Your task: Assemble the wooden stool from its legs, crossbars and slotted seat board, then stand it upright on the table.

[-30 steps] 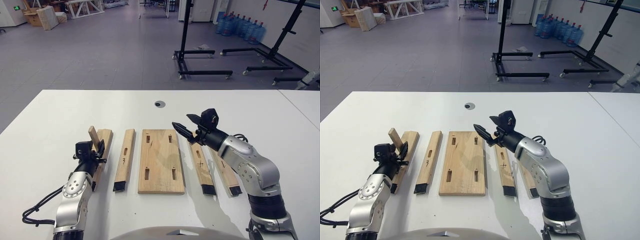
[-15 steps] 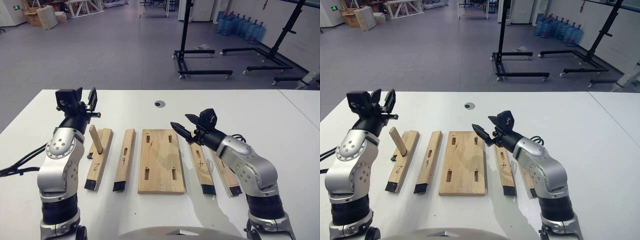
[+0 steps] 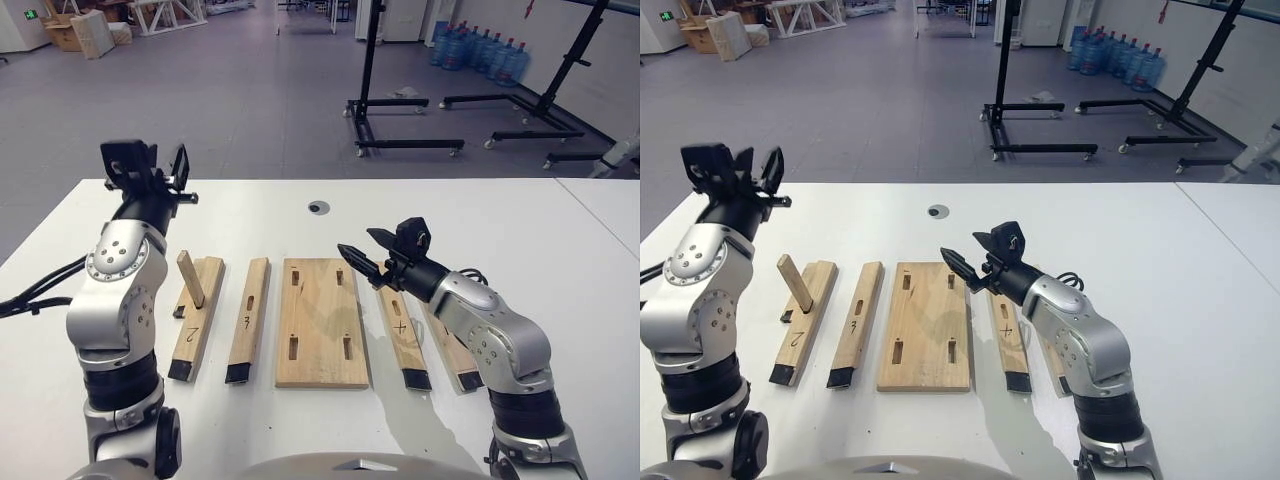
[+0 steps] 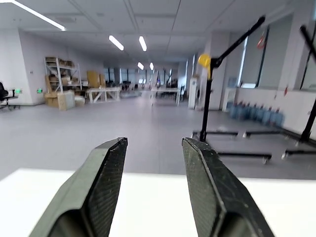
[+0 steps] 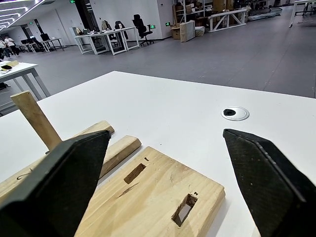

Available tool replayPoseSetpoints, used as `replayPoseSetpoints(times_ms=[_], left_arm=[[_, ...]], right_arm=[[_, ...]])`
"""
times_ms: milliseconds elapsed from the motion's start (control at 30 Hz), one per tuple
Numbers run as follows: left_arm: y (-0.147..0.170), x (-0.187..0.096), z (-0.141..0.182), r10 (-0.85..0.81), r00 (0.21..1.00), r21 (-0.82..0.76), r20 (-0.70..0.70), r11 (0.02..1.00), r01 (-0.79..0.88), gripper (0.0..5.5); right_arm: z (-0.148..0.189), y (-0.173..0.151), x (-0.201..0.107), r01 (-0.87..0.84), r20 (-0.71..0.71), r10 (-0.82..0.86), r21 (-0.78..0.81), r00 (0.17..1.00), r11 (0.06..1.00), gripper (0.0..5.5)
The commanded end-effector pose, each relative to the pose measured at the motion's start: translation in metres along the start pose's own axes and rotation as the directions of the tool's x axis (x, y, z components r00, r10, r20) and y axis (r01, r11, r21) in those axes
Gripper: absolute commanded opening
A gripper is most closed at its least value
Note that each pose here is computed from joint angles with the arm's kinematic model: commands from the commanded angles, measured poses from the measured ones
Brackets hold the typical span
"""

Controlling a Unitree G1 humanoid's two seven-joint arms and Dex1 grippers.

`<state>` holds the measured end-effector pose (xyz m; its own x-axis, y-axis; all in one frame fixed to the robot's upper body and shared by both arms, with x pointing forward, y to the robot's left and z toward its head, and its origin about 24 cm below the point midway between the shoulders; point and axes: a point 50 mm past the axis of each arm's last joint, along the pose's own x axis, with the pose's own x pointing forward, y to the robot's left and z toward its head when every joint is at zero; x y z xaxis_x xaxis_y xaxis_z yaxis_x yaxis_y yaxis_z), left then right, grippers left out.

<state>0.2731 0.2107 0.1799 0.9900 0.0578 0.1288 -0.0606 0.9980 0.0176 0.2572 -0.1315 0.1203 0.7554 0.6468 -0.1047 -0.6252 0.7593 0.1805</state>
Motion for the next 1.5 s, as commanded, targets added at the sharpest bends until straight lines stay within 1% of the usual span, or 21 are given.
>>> replayPoseSetpoints(times_ms=[33, 133, 200, 300, 467, 533, 600, 733, 767, 833, 867, 900, 933, 1000, 1100, 1200, 1233, 1267, 1333, 1400, 1500], left_arm=[[0.007, -0.020, -0.067, -0.009, 0.979, 0.002, -0.202, 1.000, 0.009, 2.02], [0.013, -0.045, -0.115, -0.012, 0.943, 0.032, -0.333, 0.999, 0.024, 2.02], [0.015, -0.054, -0.129, -0.008, 0.934, 0.031, -0.356, 0.999, 0.021, 2.02], [0.017, -0.047, -0.121, 0.008, 0.952, 0.017, -0.307, 1.000, -0.003, 2.02], [0.012, -0.027, -0.079, 0.001, 0.987, -0.014, -0.164, 1.000, -0.003, 2.02], [0.008, -0.023, -0.058, -0.011, 0.995, -0.036, -0.103, 0.999, 0.007, 2.02], [0.004, -0.020, -0.026, -0.049, 0.999, -0.075, -0.019, 0.996, 0.048, 2.02], [0.012, -0.007, 0.076, -0.113, 0.966, -0.164, 0.234, 0.974, 0.153, 2.02], [0.016, -0.005, 0.107, -0.146, 0.940, -0.206, 0.307, 0.954, 0.215, 2.02], [0.023, -0.013, 0.168, -0.264, 0.843, -0.231, 0.468, 0.884, 0.405, 2.02], [0.028, -0.024, 0.190, -0.319, 0.790, -0.221, 0.524, 0.845, 0.488, 2.02], [0.034, -0.033, 0.201, -0.368, 0.753, -0.206, 0.546, 0.812, 0.546, 2.02], [0.044, -0.039, 0.196, -0.409, 0.757, -0.207, 0.510, 0.796, 0.569, 2.02], [0.066, -0.046, 0.163, -0.462, 0.804, -0.256, 0.375, 0.781, 0.569, 2.02], [0.100, -0.065, 0.110, -0.467, 0.871, -0.328, 0.151, 0.808, 0.489, 2.02], [0.120, -0.086, 0.059, -0.475, 0.874, -0.390, -0.104, 0.828, 0.404, 2.02], [0.120, -0.091, 0.047, -0.493, 0.854, -0.387, -0.167, 0.829, 0.403, 2.02], [0.115, -0.100, 0.023, -0.503, 0.818, -0.391, -0.280, 0.838, 0.382, 2.02], [0.101, -0.116, -0.012, -0.517, 0.742, -0.415, -0.427, 0.841, 0.347, 2.02], [0.085, -0.125, -0.035, -0.519, 0.697, -0.413, -0.495, 0.846, 0.336, 2.30], [0.066, -0.130, -0.051, -0.474, 0.688, -0.378, -0.549, 0.875, 0.301, 2.80]], right_arm=[[0.001, 0.000, 0.000, 0.007, -0.003, -0.007, -0.004, 1.000, 1.000, 4.20], [-0.001, -0.001, -0.001, 0.013, -0.006, -0.013, 0.006, 1.000, 1.000, 4.20], [-0.001, -0.001, -0.001, 0.015, -0.006, -0.015, 0.009, 1.000, 1.000, 4.20], [0.002, -0.002, -0.001, 0.017, 0.007, -0.017, 0.015, 1.000, 1.000, 4.20], [0.008, 0.000, 0.001, 0.011, 0.032, -0.012, 0.022, 0.999, 1.000, 4.20], [0.009, 0.000, 0.001, 0.010, 0.035, -0.011, 0.025, 0.999, 1.000, 4.20], [0.009, 0.000, 0.001, 0.007, 0.038, -0.008, 0.025, 0.999, 1.000, 4.20], [0.010, -0.001, -0.002, 0.020, 0.047, -0.022, 0.024, 0.999, 1.000, 4.20], [0.010, -0.002, -0.004, 0.028, 0.050, -0.029, 0.023, 0.998, 0.999, 4.20], [0.009, -0.004, -0.010, 0.049, 0.055, -0.050, 0.016, 0.997, 0.999, 4.20], [0.010, -0.006, -0.012, 0.060, 0.058, -0.060, 0.014, 0.996, 0.998, 4.20], [0.011, -0.009, -0.015, 0.072, 0.061, -0.072, 0.011, 0.995, 0.997, 4.20], [0.013, -0.011, -0.020, 0.087, 0.067, -0.087, 0.006, 0.994, 0.996, 4.20], [0.018, -0.017, -0.030, 0.115, 0.073, -0.114, -0.013, 0.991, 0.993, 4.20], [0.021, -0.028, -0.042, 0.149, 0.069, -0.146, -0.033, 0.987, 0.988, 4.20], [0.022, -0.038, -0.053, 0.191, 0.065, -0.188, -0.038, 0.980, 0.981, 4.20], [0.022, -0.040, -0.057, 0.207, 0.066, -0.204, -0.038, 0.977, 0.978, 4.20], [0.020, -0.040, -0.059, 0.216, 0.065, -0.214, -0.033, 0.975, 0.976, 4.20], [0.018, -0.039, -0.061, 0.225, 0.064, -0.223, -0.021, 0.973, 0.974, 4.20], [0.015, -0.037, -0.061, 0.227, 0.063, -0.226, -0.009, 0.972, 0.974, 4.20], [0.012, -0.033, -0.058, 0.220, 0.061, -0.220, 0.006, 0.974, 0.976, 4.20]])
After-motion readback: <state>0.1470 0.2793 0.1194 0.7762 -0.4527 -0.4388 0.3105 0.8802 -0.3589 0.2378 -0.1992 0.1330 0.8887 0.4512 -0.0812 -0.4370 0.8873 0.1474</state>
